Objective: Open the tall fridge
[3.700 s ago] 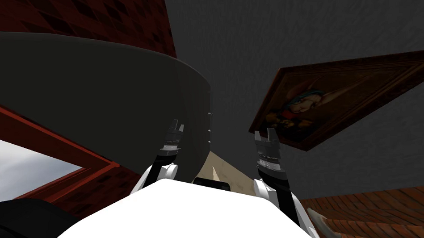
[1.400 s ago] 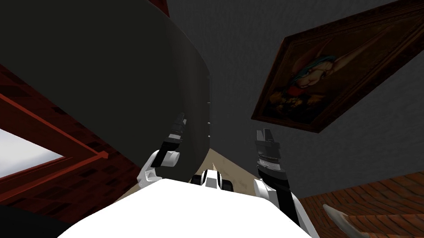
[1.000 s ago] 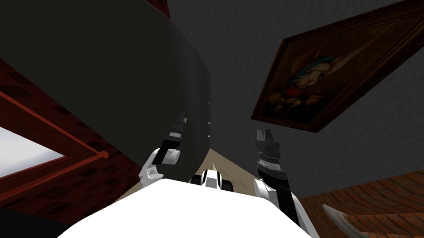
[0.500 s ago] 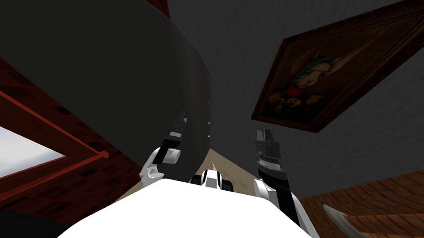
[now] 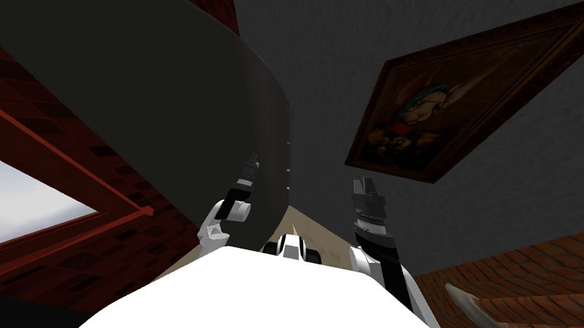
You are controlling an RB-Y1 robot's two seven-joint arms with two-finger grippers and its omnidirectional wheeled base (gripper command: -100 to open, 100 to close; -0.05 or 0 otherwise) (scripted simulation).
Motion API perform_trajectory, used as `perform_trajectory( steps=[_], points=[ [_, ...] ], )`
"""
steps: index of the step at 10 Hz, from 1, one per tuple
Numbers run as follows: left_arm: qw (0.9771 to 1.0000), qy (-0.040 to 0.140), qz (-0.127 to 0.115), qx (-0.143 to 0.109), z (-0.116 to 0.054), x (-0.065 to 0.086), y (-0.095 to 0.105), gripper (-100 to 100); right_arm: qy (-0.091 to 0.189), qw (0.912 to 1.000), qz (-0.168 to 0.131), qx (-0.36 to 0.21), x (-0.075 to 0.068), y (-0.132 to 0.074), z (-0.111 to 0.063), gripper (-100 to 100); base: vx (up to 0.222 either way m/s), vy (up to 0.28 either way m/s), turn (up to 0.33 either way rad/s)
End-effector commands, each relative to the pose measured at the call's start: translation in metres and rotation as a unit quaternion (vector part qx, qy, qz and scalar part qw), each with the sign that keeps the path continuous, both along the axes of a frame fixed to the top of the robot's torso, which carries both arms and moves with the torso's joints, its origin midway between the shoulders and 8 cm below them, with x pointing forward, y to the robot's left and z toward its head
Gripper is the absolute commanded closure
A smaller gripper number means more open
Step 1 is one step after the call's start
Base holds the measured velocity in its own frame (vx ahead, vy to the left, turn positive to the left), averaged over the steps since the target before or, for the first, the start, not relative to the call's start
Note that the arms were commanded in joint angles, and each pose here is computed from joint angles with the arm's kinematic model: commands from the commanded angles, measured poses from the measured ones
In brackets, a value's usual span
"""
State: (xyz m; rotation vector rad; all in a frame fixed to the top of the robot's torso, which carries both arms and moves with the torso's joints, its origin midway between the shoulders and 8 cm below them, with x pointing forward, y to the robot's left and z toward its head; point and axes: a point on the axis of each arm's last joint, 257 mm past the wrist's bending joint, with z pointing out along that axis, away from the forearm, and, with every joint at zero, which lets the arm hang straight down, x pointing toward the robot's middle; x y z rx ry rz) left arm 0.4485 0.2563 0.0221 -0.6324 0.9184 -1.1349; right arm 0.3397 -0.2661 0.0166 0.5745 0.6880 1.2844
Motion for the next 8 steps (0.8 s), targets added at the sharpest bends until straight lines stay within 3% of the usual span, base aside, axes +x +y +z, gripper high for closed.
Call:
perform_trajectory(
  steps=[1,2,3,7,8],
  points=[
    [0.9999,-0.013,0.005,0.005,0.017,0.005,0.004,-100,0.000,1.0000,0.000,0.000,0.000,0.000,0.000,0,-0.005,-0.017,-0.008],
    [0.9999,-0.013,0.005,0.005,0.017,0.005,0.004,-100,0.000,1.0000,0.000,0.000,0.000,0.000,0.000,0,-0.002,-0.003,0.011],
    [0.9999,-0.002,0.011,0.007,0.016,0.013,0.007,-100,0.000,1.0000,0.000,0.000,0.000,0.000,0.000,0,-0.019,0.015,-0.015],
    [0.9999,-0.009,0.008,0.007,0.022,0.013,0.005,-100,0.000,1.0000,0.000,0.000,0.000,0.000,0.000,0,0.004,0.002,0.002],
    [0.9998,0.003,0.016,0.010,0.021,0.021,0.008,-100,0.000,1.0000,0.000,0.000,0.000,0.000,0.000,0,-0.001,-0.001,-0.011]
  ],
)
